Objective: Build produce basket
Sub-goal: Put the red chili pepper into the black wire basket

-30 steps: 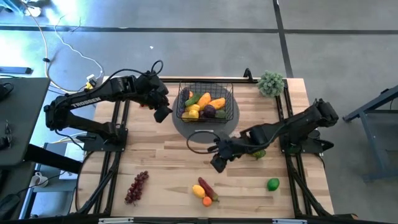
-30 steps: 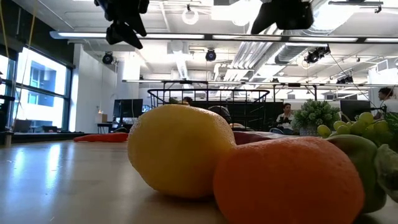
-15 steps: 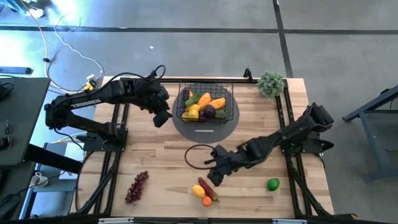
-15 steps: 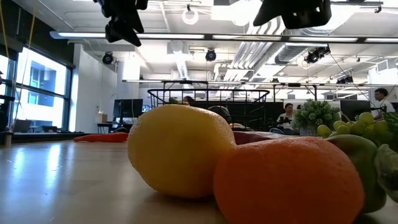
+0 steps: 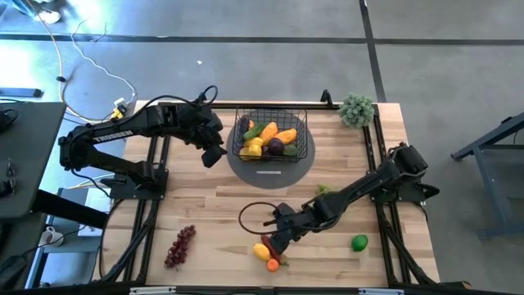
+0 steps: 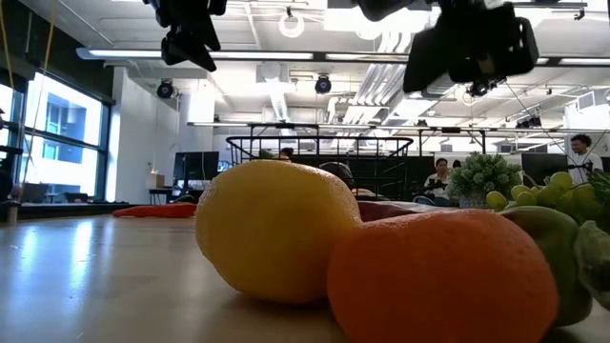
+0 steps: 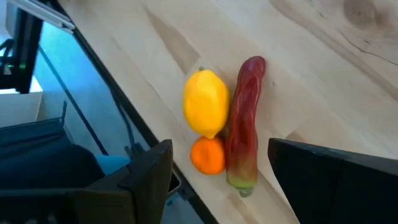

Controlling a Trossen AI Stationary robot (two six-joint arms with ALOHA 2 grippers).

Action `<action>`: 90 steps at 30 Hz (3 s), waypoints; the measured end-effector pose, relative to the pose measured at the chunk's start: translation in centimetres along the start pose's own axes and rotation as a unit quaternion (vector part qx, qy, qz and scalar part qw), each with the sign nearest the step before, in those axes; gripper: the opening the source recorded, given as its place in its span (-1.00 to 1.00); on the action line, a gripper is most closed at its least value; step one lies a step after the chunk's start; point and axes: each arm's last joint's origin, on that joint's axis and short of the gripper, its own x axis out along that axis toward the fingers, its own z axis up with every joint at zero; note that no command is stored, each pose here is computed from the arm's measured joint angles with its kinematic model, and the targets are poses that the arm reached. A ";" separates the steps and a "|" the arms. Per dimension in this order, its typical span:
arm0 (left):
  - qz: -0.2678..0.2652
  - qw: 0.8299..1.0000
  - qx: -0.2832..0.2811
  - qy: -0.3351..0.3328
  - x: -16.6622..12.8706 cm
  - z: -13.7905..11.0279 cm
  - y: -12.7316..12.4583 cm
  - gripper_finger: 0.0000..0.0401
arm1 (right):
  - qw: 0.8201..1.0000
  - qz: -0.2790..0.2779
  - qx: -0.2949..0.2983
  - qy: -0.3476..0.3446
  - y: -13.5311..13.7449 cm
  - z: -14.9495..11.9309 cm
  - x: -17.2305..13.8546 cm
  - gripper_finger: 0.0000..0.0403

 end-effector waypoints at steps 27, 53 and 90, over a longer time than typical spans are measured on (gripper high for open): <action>0.030 1.000 0.000 -0.006 0.0 0.0 0.2 0.01 | 0.997 -0.025 0.012 0.067 -2.0 -0.8 7.5 0.22; 0.029 1.000 0.001 -0.006 0.0 0.0 0.2 0.01 | 0.990 -0.102 0.063 0.078 -3.6 -1.0 7.7 -0.39; 0.119 0.992 -0.019 -0.035 -0.9 0.5 3.0 0.01 | 0.992 -0.024 -0.036 -0.120 -3.9 11.8 -4.2 -0.72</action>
